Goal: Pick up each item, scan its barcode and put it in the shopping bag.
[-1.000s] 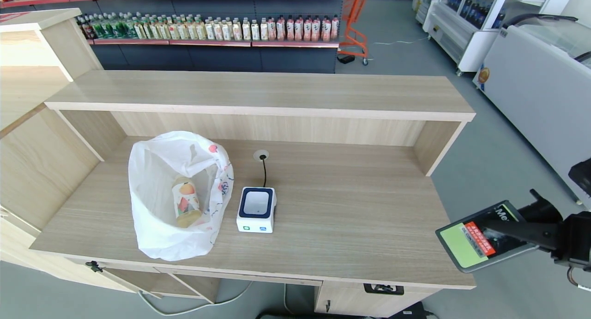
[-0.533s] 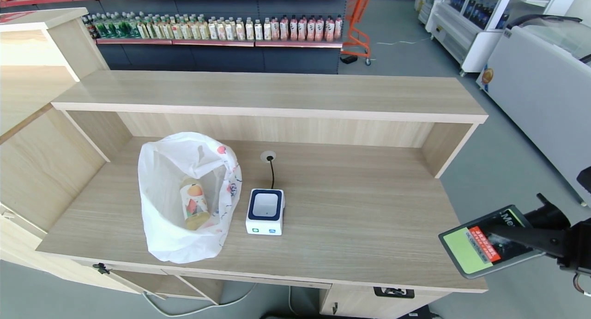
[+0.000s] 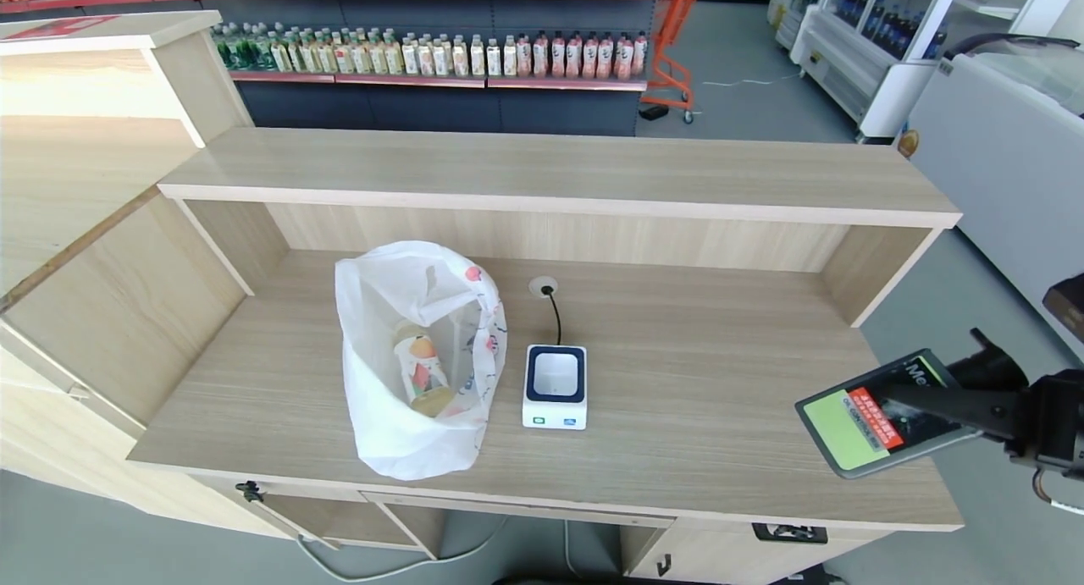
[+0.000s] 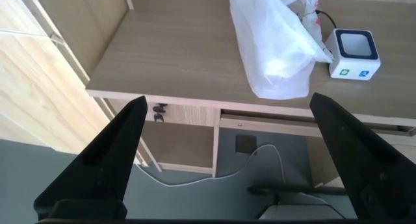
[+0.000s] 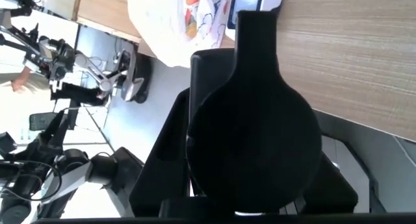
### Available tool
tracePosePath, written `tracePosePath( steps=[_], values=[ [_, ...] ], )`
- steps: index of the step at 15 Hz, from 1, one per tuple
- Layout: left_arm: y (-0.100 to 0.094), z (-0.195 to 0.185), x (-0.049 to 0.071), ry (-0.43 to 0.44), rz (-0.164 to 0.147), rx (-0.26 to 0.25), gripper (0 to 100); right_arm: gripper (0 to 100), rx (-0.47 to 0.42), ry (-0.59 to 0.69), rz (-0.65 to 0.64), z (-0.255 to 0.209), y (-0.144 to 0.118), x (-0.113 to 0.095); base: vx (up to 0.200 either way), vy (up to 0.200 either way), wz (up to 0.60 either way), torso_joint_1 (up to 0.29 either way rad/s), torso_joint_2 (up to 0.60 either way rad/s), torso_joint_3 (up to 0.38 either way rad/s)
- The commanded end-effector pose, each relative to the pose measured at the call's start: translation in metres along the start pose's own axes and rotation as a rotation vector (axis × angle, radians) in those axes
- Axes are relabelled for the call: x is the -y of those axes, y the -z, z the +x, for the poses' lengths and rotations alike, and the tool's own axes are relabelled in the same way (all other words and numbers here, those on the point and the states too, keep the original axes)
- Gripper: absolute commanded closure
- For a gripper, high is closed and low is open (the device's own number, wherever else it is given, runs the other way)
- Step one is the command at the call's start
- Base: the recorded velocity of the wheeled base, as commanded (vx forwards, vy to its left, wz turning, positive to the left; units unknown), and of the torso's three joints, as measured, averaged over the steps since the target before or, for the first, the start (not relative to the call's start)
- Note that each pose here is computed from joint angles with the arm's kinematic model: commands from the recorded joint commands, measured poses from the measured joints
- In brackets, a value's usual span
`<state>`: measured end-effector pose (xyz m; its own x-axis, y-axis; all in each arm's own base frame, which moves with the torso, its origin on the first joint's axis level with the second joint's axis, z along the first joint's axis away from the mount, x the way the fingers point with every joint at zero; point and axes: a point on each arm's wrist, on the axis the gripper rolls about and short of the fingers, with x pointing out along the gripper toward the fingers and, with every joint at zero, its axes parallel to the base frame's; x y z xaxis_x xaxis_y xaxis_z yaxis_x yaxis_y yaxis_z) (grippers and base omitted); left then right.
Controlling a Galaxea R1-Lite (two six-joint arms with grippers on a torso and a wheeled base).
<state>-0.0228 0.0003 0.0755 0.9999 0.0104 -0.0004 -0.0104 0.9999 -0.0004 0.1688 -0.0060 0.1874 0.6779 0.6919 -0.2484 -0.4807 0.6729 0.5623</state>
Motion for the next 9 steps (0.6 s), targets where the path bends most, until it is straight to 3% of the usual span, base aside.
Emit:
tracePosePath(
  steps=[1,2,9],
  values=[
    [0.000,0.000,0.000,0.000,-0.001,0.000,0,100,-0.015,0.006,0.019,0.005,-0.001,0.006,0.000,0.000,0.00,0.000,0.00,0.000],
    [0.000,0.000,0.000,0.000,-0.001,0.000,0,100,-0.014,0.005,0.018,0.005,-0.001,0.006,0.000,0.000,0.00,0.000,0.00,0.000],
    [0.000,0.000,0.000,0.000,-0.003,0.000,0,100,-0.024,0.065,0.015,0.013,-0.001,0.016,0.200,0.000,0.00,0.004,0.00,0.003]
  ],
)
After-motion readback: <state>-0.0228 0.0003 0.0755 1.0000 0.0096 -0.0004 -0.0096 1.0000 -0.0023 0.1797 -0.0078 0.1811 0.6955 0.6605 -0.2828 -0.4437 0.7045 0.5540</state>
